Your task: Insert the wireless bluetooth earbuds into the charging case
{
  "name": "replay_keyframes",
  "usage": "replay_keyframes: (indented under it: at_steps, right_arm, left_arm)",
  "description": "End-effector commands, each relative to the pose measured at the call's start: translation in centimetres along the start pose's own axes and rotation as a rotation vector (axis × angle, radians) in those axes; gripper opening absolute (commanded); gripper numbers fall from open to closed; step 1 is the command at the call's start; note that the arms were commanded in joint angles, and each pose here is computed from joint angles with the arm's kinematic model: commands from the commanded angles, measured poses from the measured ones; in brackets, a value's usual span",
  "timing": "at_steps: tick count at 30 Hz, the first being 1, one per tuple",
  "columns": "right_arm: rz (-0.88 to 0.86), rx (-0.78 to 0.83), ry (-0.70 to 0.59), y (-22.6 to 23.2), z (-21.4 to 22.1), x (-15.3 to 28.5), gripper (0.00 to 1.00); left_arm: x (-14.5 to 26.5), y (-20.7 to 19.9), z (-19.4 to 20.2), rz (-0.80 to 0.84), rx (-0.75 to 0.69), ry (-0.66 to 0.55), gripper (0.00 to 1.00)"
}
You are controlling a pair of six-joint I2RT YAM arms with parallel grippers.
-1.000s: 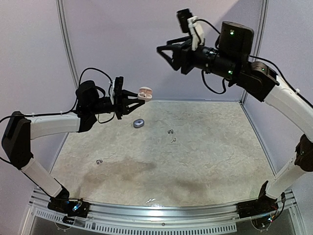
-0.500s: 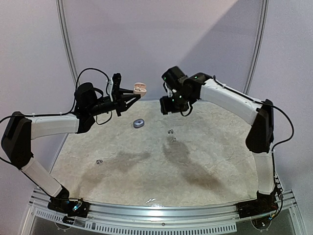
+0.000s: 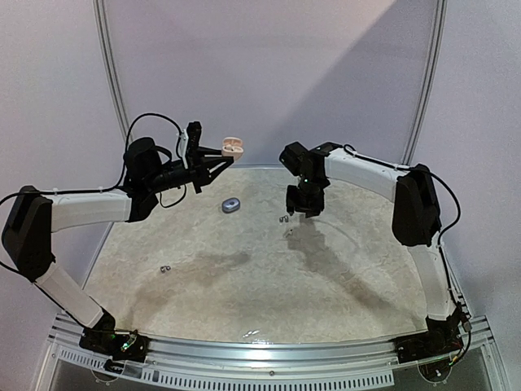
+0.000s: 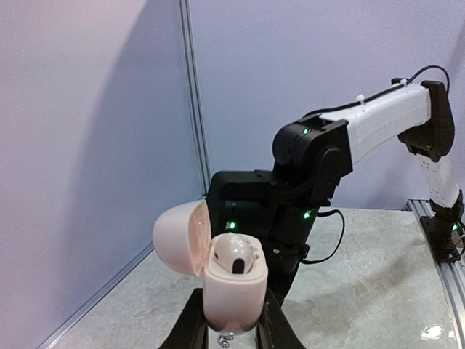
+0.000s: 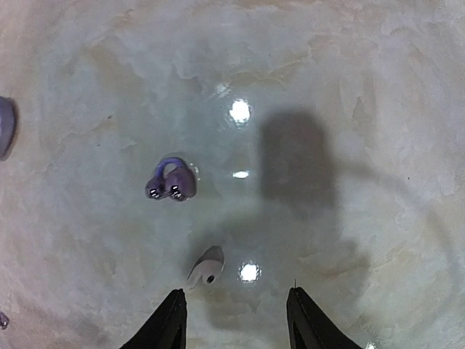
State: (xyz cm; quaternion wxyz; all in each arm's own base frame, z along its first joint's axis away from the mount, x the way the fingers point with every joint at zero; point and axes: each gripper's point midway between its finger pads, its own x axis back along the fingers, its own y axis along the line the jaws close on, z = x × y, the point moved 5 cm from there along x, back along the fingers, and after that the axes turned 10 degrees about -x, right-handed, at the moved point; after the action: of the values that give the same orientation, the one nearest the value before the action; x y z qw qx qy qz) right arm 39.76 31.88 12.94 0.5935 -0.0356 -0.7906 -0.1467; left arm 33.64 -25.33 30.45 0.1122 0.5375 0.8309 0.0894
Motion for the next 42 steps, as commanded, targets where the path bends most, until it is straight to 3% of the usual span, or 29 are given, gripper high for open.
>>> replay_keyframes:
  at_steps: [1,15,20,28,31,42]
  right_arm:
    - [0.056,-0.086,0.031,0.0,0.8,-2.9,0.48]
    - [0.085,-0.088,0.057,0.3,1.1,-3.6,0.45]
    - [-0.021,-0.081,0.058,2.3,1.1,-3.8,0.39]
    - [-0.130,-0.218,0.025,2.0,0.1,-3.4,0.34]
    - [-0.245,-0.311,0.106,2.7,0.2,-3.3,0.34]
    - [-0.171,-0.371,0.158,1.9,0.4,-4.0,0.32]
  left_arm:
    - [0.6,-0.2,-0.3,0.003,-0.006,0.000,0.00]
    - [0.6,-0.1,-0.1,0.000,-0.003,-0.004,0.00]
    - [0.6,0.0,-0.2,-0.004,-0.012,-0.010,0.00]
    - [1.0,0.2,-0.2,-0.012,-0.019,-0.009,0.00]
    - [1.0,0.2,-0.2,-0.015,-0.020,-0.010,0.00]
    - [1.3,0.8,-0.1,-0.039,-0.031,-0.008,0.00]
